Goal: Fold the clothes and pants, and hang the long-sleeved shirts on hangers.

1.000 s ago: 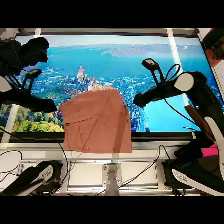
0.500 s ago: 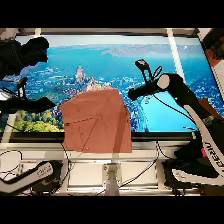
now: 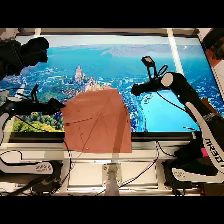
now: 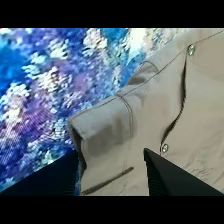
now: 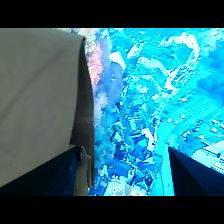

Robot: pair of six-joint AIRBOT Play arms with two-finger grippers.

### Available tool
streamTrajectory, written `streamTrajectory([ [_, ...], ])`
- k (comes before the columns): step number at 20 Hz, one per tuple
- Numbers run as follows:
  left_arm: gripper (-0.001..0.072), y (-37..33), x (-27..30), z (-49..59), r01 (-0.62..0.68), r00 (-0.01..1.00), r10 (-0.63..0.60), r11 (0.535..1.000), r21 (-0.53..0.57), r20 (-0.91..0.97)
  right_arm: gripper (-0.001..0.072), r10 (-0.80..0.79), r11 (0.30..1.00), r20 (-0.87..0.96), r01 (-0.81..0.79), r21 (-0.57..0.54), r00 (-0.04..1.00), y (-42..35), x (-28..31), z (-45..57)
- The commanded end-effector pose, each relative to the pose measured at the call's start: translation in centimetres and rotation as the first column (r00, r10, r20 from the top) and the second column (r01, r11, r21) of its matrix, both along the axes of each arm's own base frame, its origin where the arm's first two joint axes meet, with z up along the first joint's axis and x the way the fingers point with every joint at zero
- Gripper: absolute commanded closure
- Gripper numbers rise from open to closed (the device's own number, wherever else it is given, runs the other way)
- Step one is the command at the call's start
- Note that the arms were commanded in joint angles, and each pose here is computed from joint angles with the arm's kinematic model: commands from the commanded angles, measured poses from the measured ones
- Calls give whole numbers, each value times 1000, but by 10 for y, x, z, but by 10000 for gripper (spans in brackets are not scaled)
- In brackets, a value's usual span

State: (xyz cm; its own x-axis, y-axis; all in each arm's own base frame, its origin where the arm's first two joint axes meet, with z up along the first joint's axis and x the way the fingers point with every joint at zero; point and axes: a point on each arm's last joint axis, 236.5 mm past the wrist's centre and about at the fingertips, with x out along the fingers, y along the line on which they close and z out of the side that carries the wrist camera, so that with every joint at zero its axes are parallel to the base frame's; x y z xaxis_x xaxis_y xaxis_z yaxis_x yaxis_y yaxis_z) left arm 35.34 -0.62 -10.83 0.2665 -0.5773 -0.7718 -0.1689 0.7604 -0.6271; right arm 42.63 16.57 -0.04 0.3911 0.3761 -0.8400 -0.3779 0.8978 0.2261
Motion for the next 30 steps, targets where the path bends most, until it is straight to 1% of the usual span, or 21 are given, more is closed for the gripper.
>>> streamTrajectory([
  [1, 246, 2, 14, -6, -12, 998, 11, 1000, 12, 57, 121, -44, 998, -10, 45, 43, 999, -7, 5, 2],
  [3, 247, -8, 32, 7, -21, 990, 25, 999, -32, 141, 122, -49, 997, -27, 50, 60, 998, -3, 5, -2],
  [4, 248, -12, 42, 12, -36, 983, 44, 998, -48, 178, 144, -56, 994, -45, 59, 87, 997, 2, 5, -5],
  [5, 276, -14, 50, 16, -49, 977, 59, 997, -54, 206, 151, -60, 993, -60, 66, 100, 996, 5, 6, -9],
  [6, 432, -18, 56, 18, -47, 971, 57, 998, -49, 234, 152, -64, 991, -76, 73, 115, 995, 8, 6, -13],
  [7, 564, -24, 59, 20, -25, 965, 34, 999, -38, 260, 152, -67, 990, -89, 77, 121, 994, 10, 7, -18],
  [8, 593, -31, 62, 22, 1, 958, 8, 1000, -29, 286, 158, -70, 988, -104, 84, 132, 992, 12, 8, -23],
  [9, 602, -39, 64, 23, 26, 954, -19, 1000, -18, 300, 158, -74, 986, -120, 90, 141, 990, 15, 8, -28],
  [10, 687, -47, 67, 26, 55, 948, -49, 998, -8, 315, 159, -78, 984, -134, 98, 152, 988, 17, 9, -32],
  [13, 695, -74, 81, 44, 154, 907, -155, 987, 35, 391, 159, -86, 978, -167, 115, 174, 982, 23, 16, -44],
  [16, 695, -89, 94, 67, 202, 873, -202, 978, 48, 443, 159, -133, 965, -203, 174, 195, 970, 10, 26, -55],
  [19, 696, -98, 90, 86, 271, 835, -260, 961, 50, 485, 159, -231, 901, -295, 318, 295, 927, -11, 40, -63],
  [21, 695, -101, 86, 92, 296, 821, -282, 954, 53, 496, 159, -261, 869, -354, 378, 319, 898, -25, 41, -73],
  [24, 696, -103, 85, 92, 302, 820, -287, 952, 52, 496, 158, -212, 887, -389, 344, 310, 897, -27, 31, -88],
  [28, 696, -105, 85, 92, 305, 819, -289, 951, 52, 496, 158, -173, 879, -426, 334, 341, 888, -11, 26, -98],
  [30, 695, -105, 85, 92, 305, 819, -290, 951, 52, 496, 159, -156, 884, -435, 322, 338, 887, -5, 25, -103],
])
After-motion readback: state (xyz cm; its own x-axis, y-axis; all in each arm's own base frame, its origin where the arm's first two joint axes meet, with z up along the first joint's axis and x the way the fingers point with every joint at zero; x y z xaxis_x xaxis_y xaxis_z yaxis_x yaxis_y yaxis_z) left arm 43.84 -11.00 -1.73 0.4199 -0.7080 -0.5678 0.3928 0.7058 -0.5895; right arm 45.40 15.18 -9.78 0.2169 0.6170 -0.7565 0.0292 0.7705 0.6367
